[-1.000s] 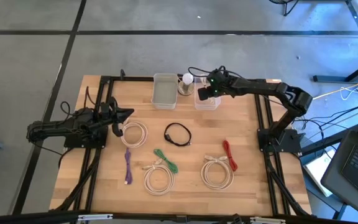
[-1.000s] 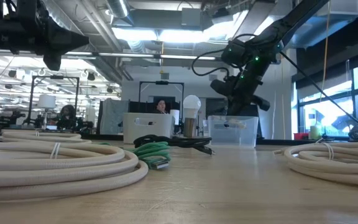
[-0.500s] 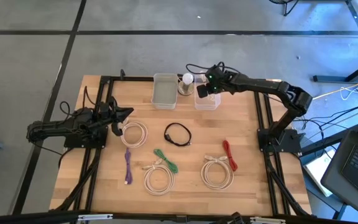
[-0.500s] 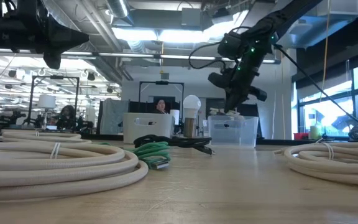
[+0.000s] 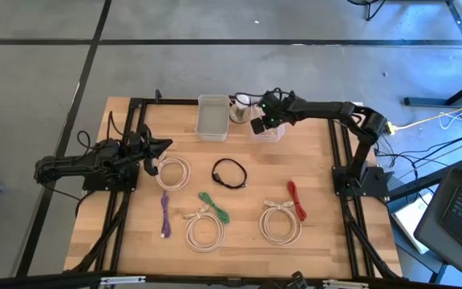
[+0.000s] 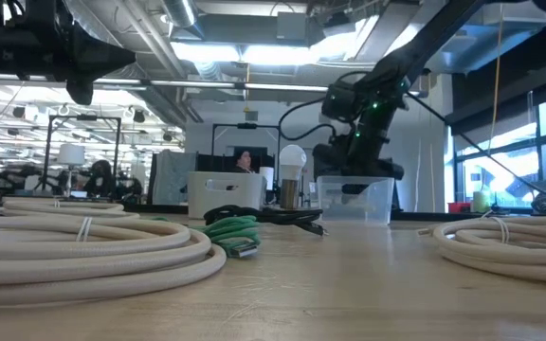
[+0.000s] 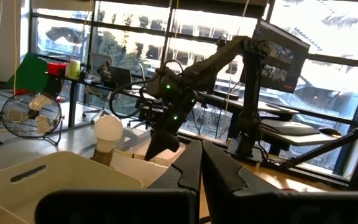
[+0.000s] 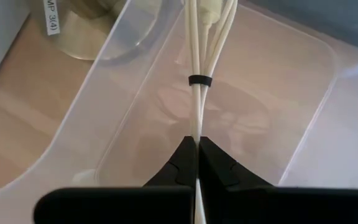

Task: Pick & Place USB Port
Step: Put the light brown charger cable into the transparent bin

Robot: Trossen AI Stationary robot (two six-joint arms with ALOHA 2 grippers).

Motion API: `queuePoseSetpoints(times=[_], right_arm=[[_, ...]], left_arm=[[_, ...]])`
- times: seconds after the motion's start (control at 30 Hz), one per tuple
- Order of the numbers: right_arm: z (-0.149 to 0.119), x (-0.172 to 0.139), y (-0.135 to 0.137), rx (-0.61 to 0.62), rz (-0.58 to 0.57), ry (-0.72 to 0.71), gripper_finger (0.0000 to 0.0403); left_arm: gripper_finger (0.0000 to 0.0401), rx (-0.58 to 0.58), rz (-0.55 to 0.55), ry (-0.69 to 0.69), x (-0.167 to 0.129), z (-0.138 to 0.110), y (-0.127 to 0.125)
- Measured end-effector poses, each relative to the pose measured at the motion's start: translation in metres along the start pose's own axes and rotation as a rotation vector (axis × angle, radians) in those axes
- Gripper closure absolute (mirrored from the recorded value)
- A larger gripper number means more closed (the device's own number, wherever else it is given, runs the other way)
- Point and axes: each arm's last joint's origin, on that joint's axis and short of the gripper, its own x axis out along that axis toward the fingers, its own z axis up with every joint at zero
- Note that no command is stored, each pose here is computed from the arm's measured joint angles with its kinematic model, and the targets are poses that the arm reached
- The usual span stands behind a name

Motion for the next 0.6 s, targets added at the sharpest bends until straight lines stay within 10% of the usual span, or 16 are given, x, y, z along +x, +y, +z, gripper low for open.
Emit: queuePoseSetpoints(times=[0.6], right_arm=[[0.0006, 0.002, 0.0003, -0.017, 0.003, -0.005, 0.0347]], left_arm=[[0.0397, 0.001, -0.002, 0.004, 0.0, -0.0004, 0.0]])
